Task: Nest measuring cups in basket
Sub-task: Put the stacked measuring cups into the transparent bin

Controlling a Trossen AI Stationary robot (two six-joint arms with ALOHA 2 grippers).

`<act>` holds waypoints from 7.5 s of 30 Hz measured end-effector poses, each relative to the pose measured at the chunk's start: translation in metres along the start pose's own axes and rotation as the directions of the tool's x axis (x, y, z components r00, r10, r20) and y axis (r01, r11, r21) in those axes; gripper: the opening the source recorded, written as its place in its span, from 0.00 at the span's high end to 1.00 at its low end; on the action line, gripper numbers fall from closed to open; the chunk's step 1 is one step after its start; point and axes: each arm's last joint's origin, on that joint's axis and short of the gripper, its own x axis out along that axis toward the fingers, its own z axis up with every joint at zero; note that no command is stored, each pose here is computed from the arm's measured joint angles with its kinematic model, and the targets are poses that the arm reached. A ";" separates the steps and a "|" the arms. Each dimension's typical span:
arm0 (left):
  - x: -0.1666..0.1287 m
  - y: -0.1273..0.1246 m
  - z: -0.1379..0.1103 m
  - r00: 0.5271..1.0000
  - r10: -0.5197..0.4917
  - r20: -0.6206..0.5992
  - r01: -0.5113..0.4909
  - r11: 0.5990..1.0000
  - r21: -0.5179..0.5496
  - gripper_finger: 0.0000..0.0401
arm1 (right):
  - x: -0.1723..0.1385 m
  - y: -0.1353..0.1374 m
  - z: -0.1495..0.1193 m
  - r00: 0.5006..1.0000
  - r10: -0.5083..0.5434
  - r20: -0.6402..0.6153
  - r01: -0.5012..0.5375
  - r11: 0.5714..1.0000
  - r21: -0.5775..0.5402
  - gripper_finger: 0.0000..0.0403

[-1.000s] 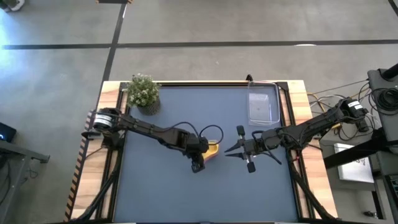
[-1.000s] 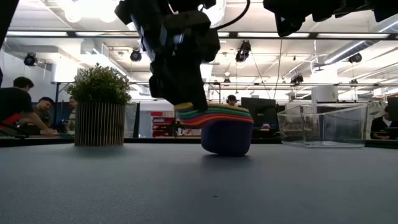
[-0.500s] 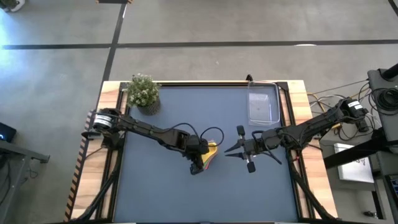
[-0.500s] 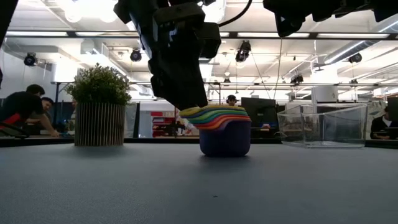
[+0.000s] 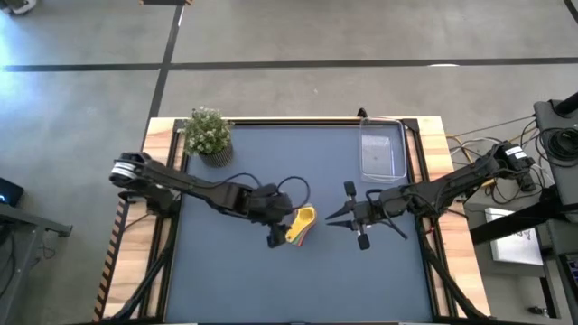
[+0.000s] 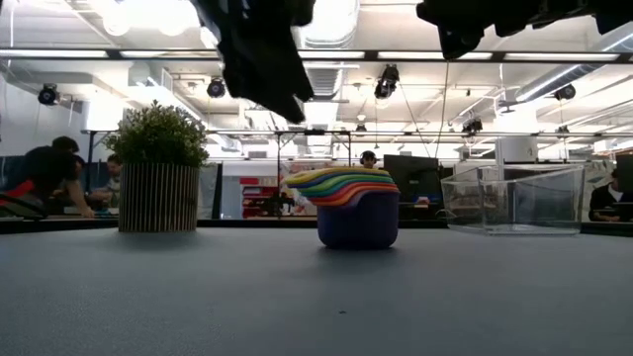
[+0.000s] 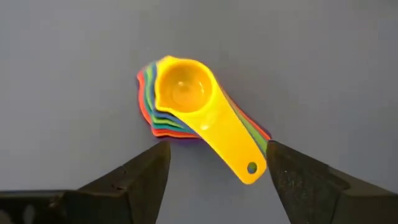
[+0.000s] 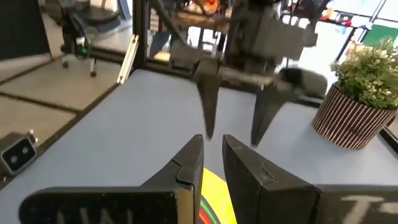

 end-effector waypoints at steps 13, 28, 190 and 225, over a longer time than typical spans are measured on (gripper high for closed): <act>-0.027 0.024 -0.061 0.887 -0.101 0.450 0.165 0.981 -0.105 0.40 | 0.030 0.001 0.019 0.969 0.031 -0.246 -0.046 0.997 -0.057 0.86; -0.045 0.049 -0.111 0.776 -0.156 0.611 0.270 0.958 -0.098 0.40 | 0.124 0.011 0.033 0.838 0.084 -0.540 -0.257 0.933 -0.254 0.50; -0.040 0.054 -0.126 0.787 -0.165 0.595 0.261 0.962 -0.078 0.40 | 0.090 0.036 -0.087 0.688 -0.139 -0.713 0.536 0.760 0.369 0.68; -0.040 0.054 -0.127 0.789 -0.164 0.592 0.264 0.961 -0.085 0.40 | -0.091 -0.070 0.056 0.448 -0.474 -0.758 0.880 0.386 0.278 0.68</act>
